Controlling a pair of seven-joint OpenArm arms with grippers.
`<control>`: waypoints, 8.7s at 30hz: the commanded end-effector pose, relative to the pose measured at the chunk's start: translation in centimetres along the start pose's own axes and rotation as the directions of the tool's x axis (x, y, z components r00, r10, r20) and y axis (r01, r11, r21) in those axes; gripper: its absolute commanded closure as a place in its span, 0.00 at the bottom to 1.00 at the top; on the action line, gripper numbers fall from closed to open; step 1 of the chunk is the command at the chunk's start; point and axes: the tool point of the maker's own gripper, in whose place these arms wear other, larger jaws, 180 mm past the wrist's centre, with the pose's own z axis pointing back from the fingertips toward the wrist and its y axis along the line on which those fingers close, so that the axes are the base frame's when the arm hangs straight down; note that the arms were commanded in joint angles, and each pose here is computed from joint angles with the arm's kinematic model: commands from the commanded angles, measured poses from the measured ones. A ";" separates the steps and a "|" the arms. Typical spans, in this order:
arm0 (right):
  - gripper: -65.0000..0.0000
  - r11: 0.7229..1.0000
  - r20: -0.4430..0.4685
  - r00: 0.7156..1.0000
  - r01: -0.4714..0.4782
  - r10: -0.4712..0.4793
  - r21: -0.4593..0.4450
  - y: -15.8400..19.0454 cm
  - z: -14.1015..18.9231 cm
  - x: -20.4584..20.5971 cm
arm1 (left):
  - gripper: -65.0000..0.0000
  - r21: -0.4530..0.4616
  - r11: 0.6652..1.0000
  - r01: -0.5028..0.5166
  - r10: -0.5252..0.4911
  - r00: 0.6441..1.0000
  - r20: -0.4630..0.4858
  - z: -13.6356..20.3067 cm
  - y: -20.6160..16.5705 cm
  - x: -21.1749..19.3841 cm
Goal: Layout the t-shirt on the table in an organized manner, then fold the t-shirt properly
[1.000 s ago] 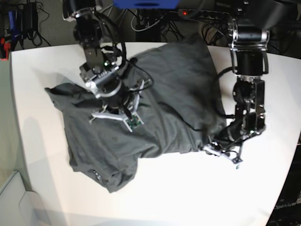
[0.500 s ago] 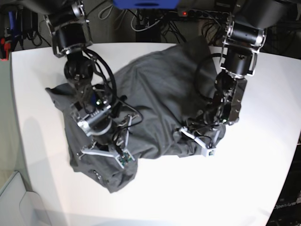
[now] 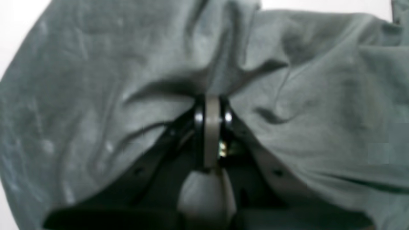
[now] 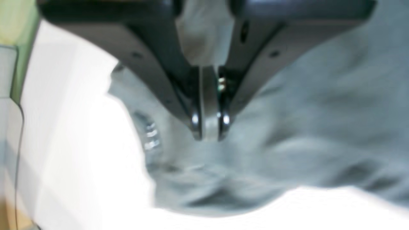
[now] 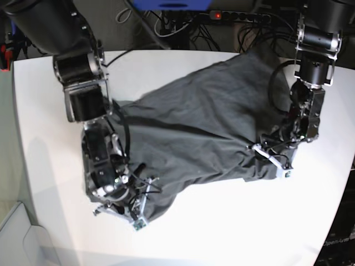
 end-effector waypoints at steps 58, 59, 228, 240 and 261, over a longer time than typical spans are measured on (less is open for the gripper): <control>0.78 0.876 -0.207 0.905 0.268 -0.372 -0.400 -8.7 1.5 -27.3 | 1.00 0.060 0.998 -0.007 0.018 0.983 -0.185 0.1 0.7 -4.7; 0.78 0.875 -0.208 0.905 0.266 -0.372 -0.404 -9.0 1.6 -27.4 | 1.00 0.039 0.999 -0.011 0.019 0.980 -0.197 0.2 -0.2 -4.7; 0.62 0.975 -0.120 0.976 0.194 -0.182 0.104 2.4 -3.5 -7.2 | 0.63 -0.123 0.977 -0.176 0.169 0.983 -0.065 6.7 -7.5 0.6; 1.00 0.982 -0.162 0.985 0.085 -0.058 0.167 5.5 -3.9 -8.8 | 0.63 -0.130 0.981 -0.143 0.144 0.990 -0.002 8.0 -7.6 2.3; 1.00 0.978 0.367 0.926 -0.016 0.092 -0.206 -6.5 10.0 14.9 | 0.63 -0.098 0.991 -0.093 0.096 0.995 0.028 9.8 -6.5 1.8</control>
